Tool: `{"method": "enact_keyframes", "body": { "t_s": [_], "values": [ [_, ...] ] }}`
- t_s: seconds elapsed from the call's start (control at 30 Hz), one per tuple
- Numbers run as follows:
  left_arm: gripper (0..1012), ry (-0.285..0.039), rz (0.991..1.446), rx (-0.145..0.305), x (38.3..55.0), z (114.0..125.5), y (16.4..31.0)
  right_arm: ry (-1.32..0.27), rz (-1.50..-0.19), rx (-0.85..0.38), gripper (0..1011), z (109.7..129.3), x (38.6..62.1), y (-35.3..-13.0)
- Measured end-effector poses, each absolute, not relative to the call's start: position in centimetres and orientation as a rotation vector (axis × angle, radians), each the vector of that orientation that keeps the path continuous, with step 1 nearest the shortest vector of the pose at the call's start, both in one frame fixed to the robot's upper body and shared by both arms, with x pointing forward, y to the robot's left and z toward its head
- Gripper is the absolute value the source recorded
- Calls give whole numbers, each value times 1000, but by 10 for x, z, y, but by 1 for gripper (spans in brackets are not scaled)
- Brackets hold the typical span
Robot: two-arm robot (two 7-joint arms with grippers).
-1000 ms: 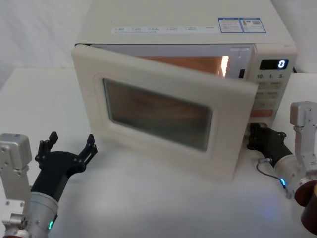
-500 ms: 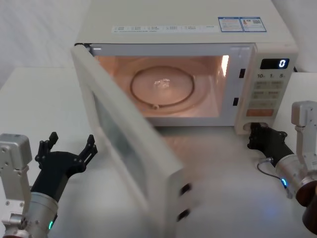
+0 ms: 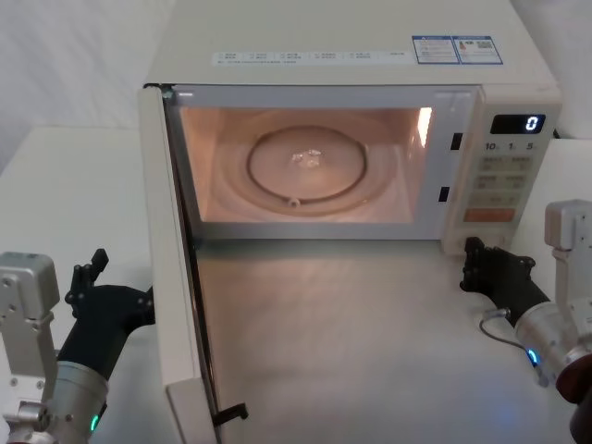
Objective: Press the button to open the microwave door with one hand; close the microwave door with the other hand.
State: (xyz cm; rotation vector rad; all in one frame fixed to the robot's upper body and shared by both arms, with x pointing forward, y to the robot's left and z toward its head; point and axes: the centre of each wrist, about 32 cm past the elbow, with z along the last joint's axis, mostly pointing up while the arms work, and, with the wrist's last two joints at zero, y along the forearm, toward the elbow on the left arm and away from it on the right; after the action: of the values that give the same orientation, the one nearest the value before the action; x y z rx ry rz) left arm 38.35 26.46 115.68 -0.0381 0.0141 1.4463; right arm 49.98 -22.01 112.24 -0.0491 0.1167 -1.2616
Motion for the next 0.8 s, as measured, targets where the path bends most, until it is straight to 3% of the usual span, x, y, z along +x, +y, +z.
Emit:
{"method": "enact_keyframes", "body": {
  "t_s": [0.8],
  "values": [
    [1001,14,1446,-38,383,1157,265,94,-1250,-39,0,1138,469,-231]
  ]
}}
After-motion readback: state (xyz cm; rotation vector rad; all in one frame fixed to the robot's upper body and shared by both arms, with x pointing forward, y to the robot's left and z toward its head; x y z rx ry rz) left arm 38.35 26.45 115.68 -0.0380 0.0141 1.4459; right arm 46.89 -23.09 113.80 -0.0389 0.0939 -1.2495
